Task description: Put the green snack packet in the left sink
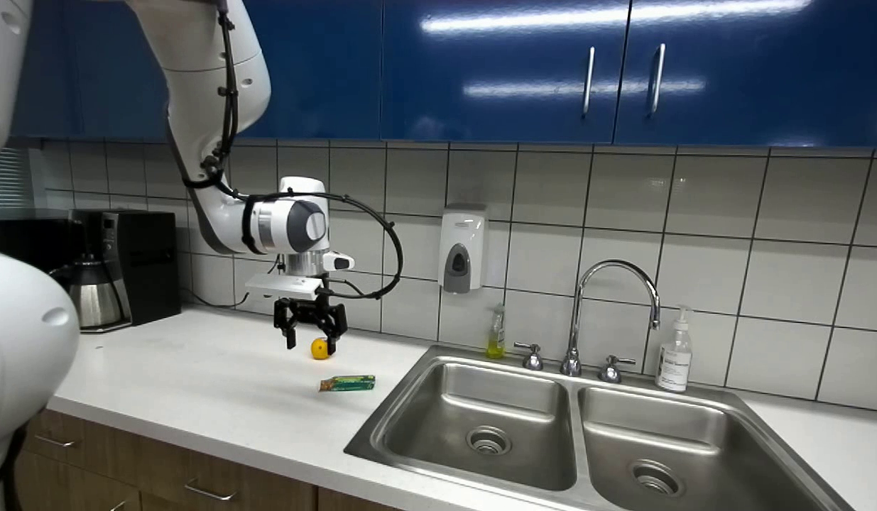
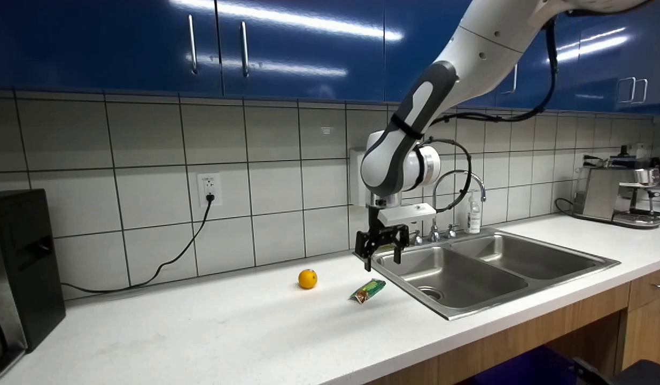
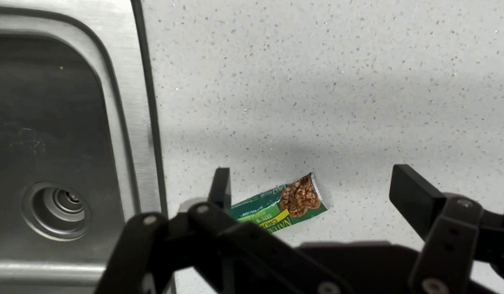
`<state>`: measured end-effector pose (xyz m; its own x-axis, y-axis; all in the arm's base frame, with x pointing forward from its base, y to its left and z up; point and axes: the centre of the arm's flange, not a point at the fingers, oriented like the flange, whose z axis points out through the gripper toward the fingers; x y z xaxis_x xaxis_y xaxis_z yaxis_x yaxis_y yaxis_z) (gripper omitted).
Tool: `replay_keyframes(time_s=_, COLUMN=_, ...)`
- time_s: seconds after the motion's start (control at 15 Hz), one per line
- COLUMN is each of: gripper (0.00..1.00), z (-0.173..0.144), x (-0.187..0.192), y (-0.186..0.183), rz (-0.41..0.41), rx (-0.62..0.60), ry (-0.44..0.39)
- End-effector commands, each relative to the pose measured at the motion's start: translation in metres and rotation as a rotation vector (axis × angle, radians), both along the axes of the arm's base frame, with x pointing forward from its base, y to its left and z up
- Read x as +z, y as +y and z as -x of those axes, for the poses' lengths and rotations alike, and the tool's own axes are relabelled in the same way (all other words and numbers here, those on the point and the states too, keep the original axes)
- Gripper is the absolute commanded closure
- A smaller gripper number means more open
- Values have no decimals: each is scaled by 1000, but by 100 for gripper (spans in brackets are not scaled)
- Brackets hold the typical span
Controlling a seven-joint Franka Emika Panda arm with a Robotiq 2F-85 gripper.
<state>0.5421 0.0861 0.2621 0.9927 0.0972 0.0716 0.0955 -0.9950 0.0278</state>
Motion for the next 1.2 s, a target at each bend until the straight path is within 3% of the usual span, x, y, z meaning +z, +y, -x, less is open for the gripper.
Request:
replay_keyframes(time_s=0.0, gripper=0, z=-25, x=-22, y=15, rz=14, rx=-12, ry=-5)
replay_keyframes(time_s=0.47, gripper=0, z=-51, x=-52, y=26, rz=13, rx=-9, ry=-5)
replay_keyframes(time_s=1.13, gripper=0, z=-79, x=-75, y=13, rz=42, rx=-29, ry=-8)
